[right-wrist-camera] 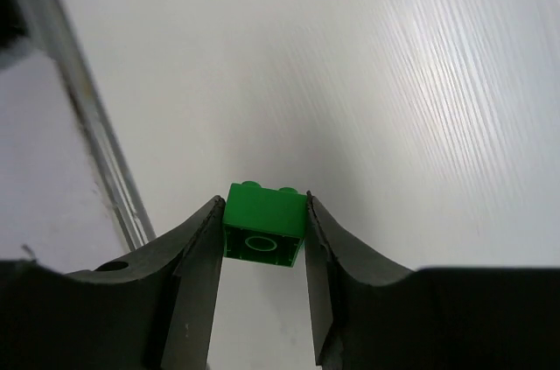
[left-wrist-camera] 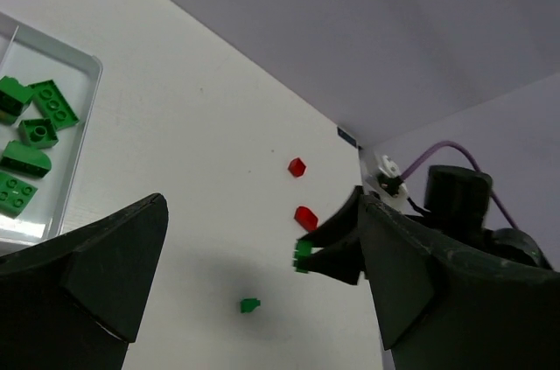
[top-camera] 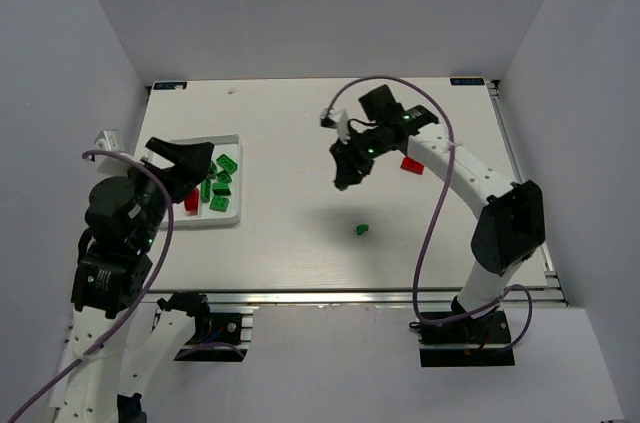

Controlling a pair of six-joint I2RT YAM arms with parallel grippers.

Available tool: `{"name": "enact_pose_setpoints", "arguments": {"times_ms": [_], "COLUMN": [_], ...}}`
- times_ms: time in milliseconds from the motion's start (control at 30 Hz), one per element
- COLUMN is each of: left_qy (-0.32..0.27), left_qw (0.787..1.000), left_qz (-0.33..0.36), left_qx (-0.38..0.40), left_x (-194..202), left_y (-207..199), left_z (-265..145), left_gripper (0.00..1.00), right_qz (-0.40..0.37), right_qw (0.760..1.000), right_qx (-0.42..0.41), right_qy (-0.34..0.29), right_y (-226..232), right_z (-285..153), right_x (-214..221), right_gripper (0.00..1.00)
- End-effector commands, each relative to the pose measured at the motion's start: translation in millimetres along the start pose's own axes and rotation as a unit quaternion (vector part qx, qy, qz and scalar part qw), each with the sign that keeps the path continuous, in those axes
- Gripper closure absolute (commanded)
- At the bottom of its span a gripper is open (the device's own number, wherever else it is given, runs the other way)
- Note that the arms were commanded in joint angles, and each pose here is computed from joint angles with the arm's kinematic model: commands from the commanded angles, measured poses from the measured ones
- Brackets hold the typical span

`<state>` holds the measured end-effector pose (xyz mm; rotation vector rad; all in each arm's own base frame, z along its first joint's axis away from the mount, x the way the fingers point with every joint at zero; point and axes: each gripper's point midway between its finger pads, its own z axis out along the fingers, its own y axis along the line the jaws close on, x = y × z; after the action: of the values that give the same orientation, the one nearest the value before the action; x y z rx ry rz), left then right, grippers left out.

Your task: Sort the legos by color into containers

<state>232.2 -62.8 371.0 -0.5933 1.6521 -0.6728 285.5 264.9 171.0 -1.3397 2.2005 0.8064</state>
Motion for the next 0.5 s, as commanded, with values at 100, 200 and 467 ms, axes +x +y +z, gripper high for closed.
{"name": "enact_pose_setpoints", "arguments": {"times_ms": [100,200,467], "left_qy": [-0.034,-0.036,-0.033], "left_qw": [0.999,0.998,0.997], "left_qz": [-0.037,-0.058,-0.076], "left_qx": [0.015,0.011,-0.004], "left_x": [-20.4,-18.9,-13.7], "left_y": [-11.7,-8.1,2.3], "left_z": [-30.7,-35.5,-52.6], "left_gripper": [0.02,0.02,0.02], "right_qz": [-0.104,-0.088,-0.059], "right_qw": [0.977,0.970,0.953], "right_qx": [-0.136,-0.151,-0.173], "right_qy": [-0.129,-0.171,-0.243], "right_y": [69.4,82.7,111.9], "right_z": [57.3,87.7,158.2], "right_x": [-113.9,-159.4,-227.8], "right_gripper": [1.00,1.00,1.00]}}
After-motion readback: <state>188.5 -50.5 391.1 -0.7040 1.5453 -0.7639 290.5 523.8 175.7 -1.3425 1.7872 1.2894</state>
